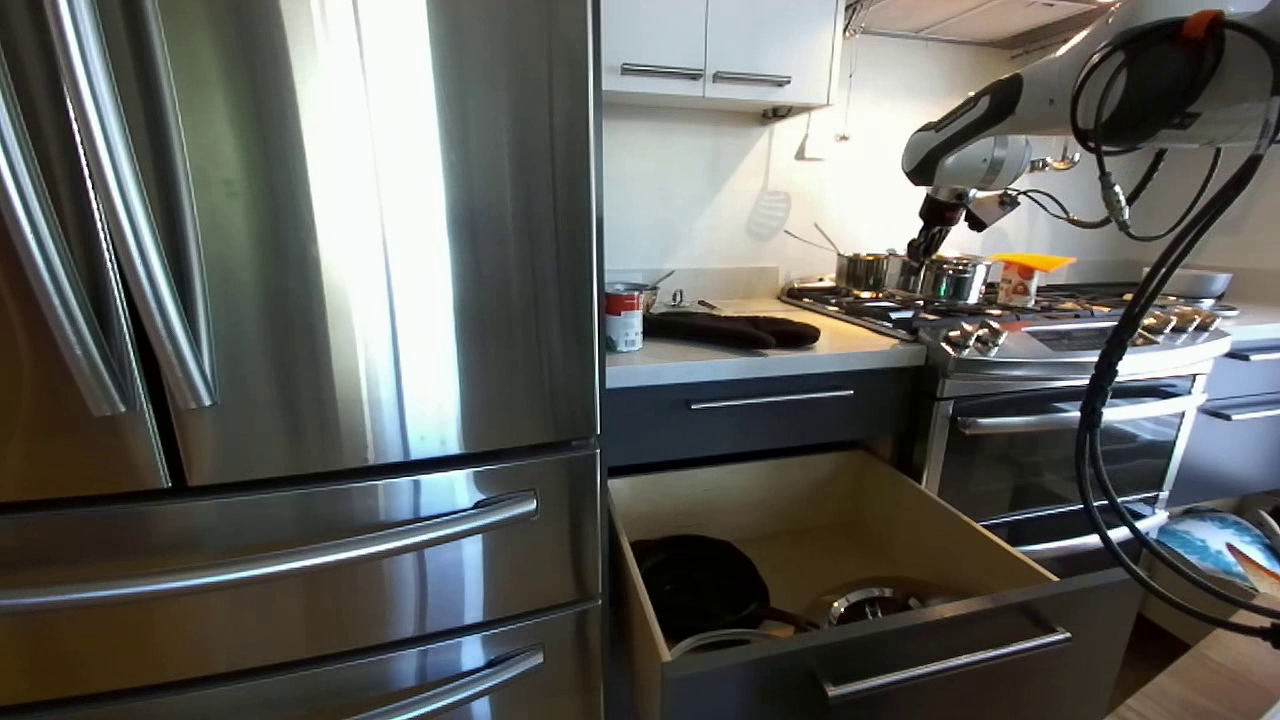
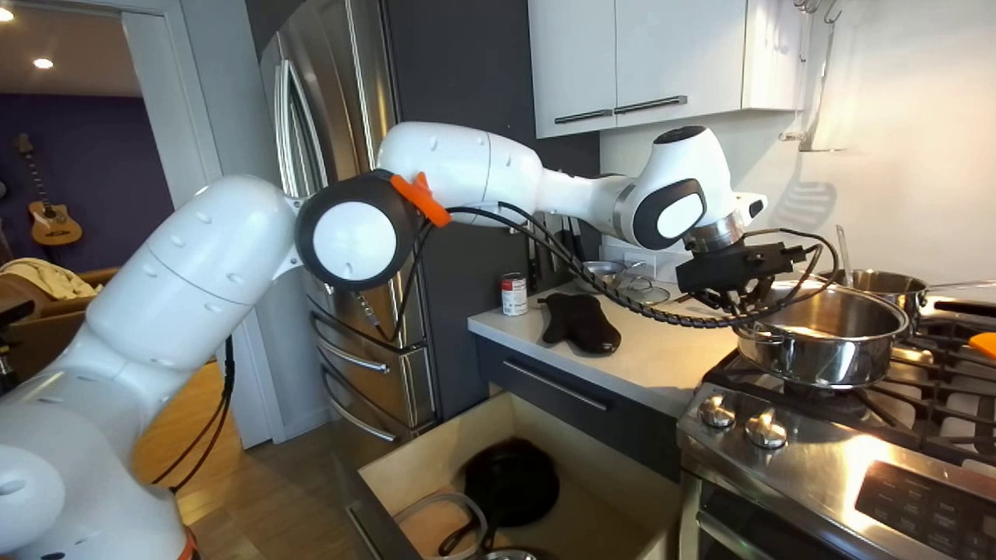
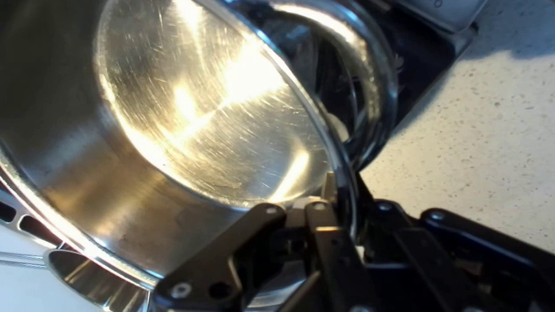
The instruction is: Pick up the silver pot from the open drawer and place it on the bottom left cooker on the hob of the stove
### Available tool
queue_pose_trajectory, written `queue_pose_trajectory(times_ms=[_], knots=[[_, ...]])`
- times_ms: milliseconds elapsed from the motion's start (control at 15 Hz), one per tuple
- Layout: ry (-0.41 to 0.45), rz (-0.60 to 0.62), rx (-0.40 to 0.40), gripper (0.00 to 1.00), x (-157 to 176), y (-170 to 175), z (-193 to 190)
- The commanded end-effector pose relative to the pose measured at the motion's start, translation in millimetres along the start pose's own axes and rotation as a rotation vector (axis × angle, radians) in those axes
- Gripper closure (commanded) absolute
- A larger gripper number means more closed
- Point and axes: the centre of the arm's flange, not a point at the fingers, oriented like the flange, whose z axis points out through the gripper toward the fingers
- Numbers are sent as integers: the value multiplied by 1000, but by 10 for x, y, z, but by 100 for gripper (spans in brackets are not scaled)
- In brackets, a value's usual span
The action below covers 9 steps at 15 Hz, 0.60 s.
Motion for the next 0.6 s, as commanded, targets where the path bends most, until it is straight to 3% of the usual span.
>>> queue_pose_trajectory(times_ms=[0, 533], knots=[[43, -67, -15, 98, 290, 450, 22], [27, -123, -40, 98, 262, 551, 187]])
